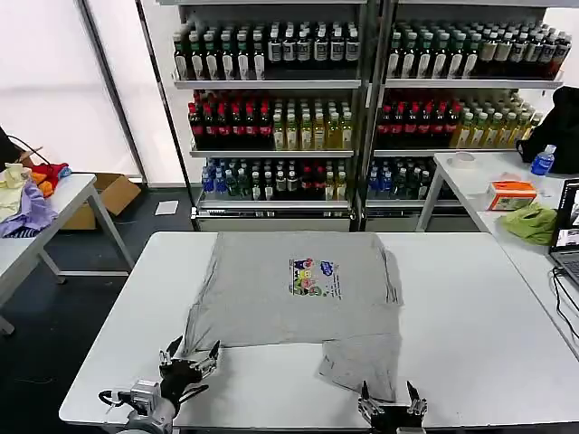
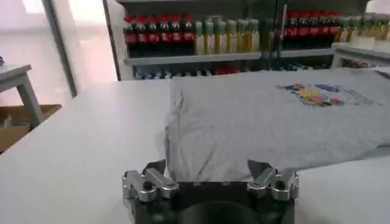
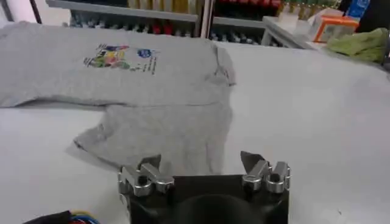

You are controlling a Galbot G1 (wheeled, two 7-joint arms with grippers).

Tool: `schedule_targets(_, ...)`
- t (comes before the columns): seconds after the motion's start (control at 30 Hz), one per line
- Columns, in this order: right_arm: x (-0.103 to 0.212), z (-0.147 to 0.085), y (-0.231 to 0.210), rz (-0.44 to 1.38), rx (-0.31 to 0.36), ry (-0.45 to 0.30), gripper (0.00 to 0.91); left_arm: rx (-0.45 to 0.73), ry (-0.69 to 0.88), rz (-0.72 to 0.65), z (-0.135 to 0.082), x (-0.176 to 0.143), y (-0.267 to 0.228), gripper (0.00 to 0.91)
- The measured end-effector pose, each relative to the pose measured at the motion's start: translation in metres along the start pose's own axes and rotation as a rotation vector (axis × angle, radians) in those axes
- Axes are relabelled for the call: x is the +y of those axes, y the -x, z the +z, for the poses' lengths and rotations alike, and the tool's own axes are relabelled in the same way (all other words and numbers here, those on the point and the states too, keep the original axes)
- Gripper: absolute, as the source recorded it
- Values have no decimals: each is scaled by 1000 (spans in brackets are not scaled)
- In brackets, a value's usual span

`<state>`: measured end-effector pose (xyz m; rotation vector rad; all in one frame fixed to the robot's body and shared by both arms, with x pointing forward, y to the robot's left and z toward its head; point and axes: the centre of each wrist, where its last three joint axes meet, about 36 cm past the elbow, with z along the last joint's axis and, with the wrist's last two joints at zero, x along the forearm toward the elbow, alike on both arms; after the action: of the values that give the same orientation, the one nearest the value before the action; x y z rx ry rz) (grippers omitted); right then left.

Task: Fold and organize the clothes.

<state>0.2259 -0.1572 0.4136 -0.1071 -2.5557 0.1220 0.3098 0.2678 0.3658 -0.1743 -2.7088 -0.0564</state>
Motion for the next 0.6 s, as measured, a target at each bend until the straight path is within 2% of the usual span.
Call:
schedule_targets(0.1, 1, 3, 1, -3, 2, 0, 907, 3, 0, 1, 0, 0, 1, 907)
schedule_targets(0.13, 1, 5, 2, -6, 3, 0, 574, 4, 0, 0, 1, 1, 1, 403)
schedule_targets(0.17, 2, 5, 2, -8, 3, 0, 383, 7, 0, -1, 1, 1, 1, 222)
schedule_targets(0.2, 2, 6, 2, -10, 4, 0, 131, 9, 0, -2, 2, 1, 2, 222)
schedule_targets(0.23, 2, 7, 3, -10, 6, 0, 20, 11, 0, -2, 3, 1, 2, 50)
schedule_targets(0.37, 4, 10, 6, -12, 14, 7, 10, 18, 1, -1, 5, 2, 3, 50)
schedule_targets(0.43, 4, 11, 7, -12, 15, 12, 0, 23, 3, 3, 6, 3, 3, 10)
schedule_targets(0.6, 5, 12, 10, -18, 12, 23, 0, 32, 3, 16, 9, 1, 2, 10)
